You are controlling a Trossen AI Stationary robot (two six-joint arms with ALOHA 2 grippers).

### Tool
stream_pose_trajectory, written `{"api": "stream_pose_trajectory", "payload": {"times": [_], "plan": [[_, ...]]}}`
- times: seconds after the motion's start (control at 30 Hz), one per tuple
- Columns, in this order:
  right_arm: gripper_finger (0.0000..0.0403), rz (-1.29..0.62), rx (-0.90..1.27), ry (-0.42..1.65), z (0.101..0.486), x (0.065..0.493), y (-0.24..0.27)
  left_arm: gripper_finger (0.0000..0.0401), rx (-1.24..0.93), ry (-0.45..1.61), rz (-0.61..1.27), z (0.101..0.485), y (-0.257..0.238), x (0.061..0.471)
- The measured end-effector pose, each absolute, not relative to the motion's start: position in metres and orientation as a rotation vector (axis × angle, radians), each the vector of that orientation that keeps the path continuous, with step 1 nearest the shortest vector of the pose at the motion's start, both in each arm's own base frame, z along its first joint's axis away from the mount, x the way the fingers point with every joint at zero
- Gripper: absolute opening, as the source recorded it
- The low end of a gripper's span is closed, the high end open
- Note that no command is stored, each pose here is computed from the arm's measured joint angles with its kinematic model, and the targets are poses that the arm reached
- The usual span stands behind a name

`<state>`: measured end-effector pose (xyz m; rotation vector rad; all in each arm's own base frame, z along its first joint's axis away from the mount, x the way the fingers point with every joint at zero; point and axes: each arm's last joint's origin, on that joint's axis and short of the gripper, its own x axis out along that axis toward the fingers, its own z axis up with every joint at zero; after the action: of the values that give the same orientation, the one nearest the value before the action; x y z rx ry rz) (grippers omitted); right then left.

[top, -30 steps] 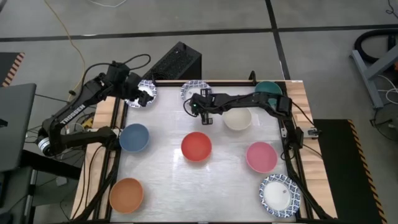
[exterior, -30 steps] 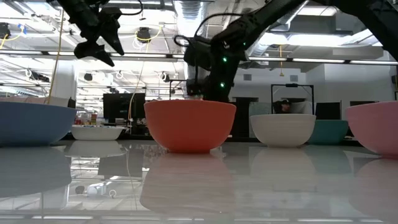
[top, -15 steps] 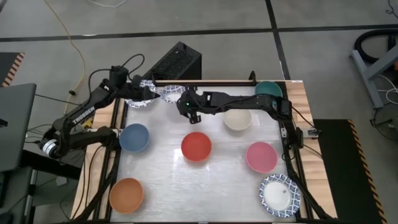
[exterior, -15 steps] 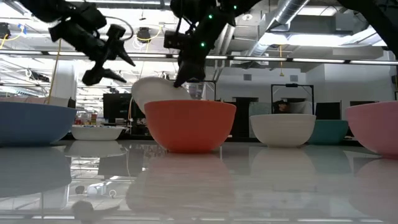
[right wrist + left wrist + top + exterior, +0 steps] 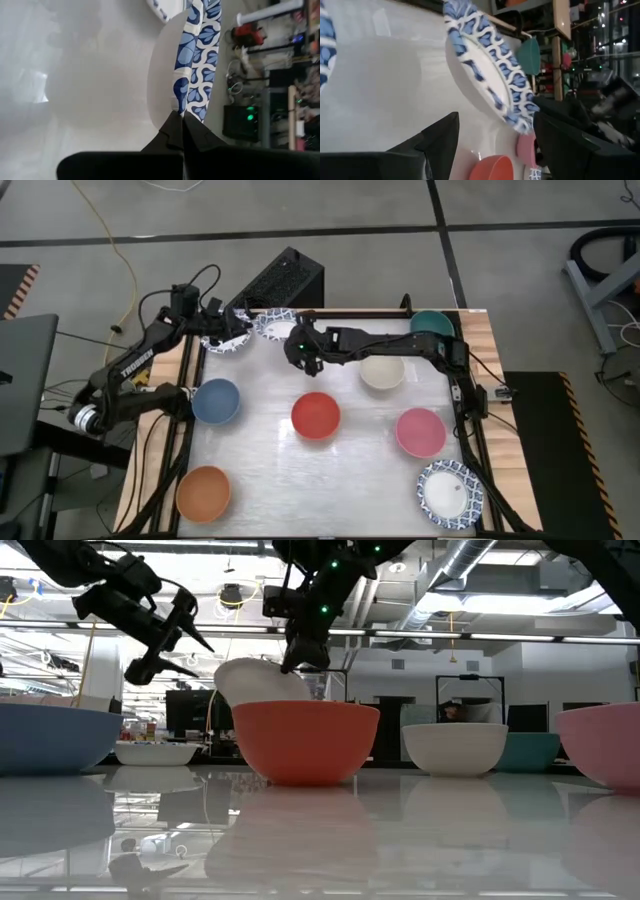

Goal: Nest bowls inside each other
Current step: Stack the top right white patterned bowl on top of the left white patterned bowl

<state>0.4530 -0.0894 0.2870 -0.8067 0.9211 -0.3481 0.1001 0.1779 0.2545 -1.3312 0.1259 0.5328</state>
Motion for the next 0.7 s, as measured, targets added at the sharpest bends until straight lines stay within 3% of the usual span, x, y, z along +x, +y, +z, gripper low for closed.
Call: {"api": "stream_pose_trajectory", "payload": {"times": [0.7], "plan": [[0.0004, -0.345, -0.911, 0.861, 0.293, 0.460, -0.076, 0.0244, -1.365, 0.065, 0.453, 0.252, 0.197, 0.110]]}}
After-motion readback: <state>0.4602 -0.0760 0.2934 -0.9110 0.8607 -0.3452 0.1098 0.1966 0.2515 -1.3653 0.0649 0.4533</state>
